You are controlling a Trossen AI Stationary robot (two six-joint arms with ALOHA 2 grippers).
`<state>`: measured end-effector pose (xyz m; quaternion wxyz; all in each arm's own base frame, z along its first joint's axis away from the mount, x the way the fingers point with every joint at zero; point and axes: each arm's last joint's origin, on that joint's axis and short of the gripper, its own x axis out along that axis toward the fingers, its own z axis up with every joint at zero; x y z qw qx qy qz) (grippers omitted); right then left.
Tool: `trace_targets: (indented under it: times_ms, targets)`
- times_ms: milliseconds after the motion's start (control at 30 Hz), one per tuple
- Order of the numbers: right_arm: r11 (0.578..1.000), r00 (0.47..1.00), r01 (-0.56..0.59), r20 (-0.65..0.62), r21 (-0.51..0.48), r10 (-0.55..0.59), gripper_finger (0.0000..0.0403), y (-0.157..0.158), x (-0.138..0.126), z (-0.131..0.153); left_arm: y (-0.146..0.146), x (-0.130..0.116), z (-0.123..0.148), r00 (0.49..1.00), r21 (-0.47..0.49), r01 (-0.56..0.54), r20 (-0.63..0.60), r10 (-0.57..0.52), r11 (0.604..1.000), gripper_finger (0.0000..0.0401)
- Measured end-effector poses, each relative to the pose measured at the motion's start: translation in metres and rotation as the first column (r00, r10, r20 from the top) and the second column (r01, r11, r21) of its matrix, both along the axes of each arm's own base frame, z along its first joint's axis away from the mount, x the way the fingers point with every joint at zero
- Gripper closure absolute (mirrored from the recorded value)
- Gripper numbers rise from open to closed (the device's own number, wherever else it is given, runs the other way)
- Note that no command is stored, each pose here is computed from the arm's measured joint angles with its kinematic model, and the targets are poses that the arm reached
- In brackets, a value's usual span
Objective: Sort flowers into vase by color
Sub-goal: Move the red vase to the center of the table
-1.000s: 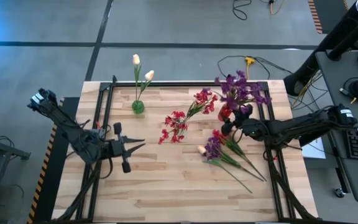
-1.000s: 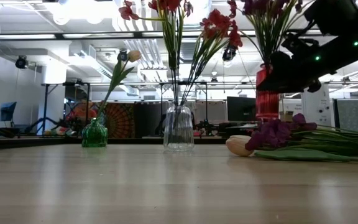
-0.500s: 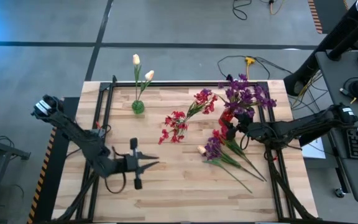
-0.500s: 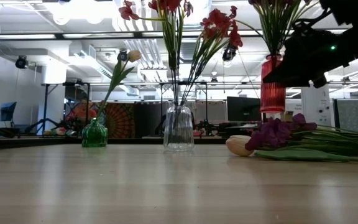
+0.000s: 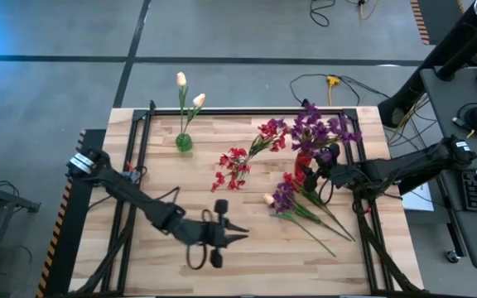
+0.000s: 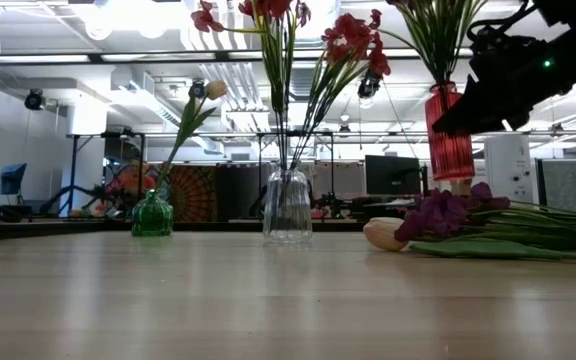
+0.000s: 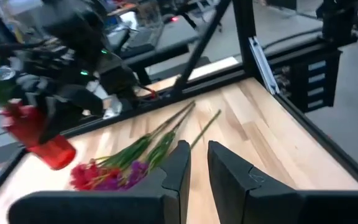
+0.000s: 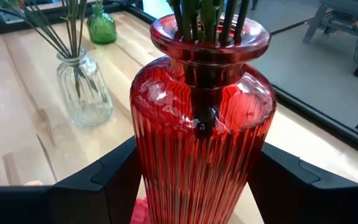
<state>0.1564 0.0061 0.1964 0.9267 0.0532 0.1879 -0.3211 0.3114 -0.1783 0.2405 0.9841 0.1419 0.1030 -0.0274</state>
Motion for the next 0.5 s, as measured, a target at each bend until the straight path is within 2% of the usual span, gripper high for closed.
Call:
trace_targets:
  times_ms: [267, 500]
  targets:
    - [1.000, 0.999, -0.027, -0.023, -0.006, 0.027, 0.0163, 0.000, 0.000, 0.000, 0.005, 0.036, -0.025, 0.999, 0.064, 0.006, -0.051, -0.003, 0.998, 0.0365]
    - [0.997, 0.997, -0.072, -0.017, 0.007, 0.072, 0.0158, 0.008, -0.001, -0.001, 0.010, 0.056, -0.031, 0.995, 0.025, 0.090, -0.040, -0.089, 0.996, 0.0365]
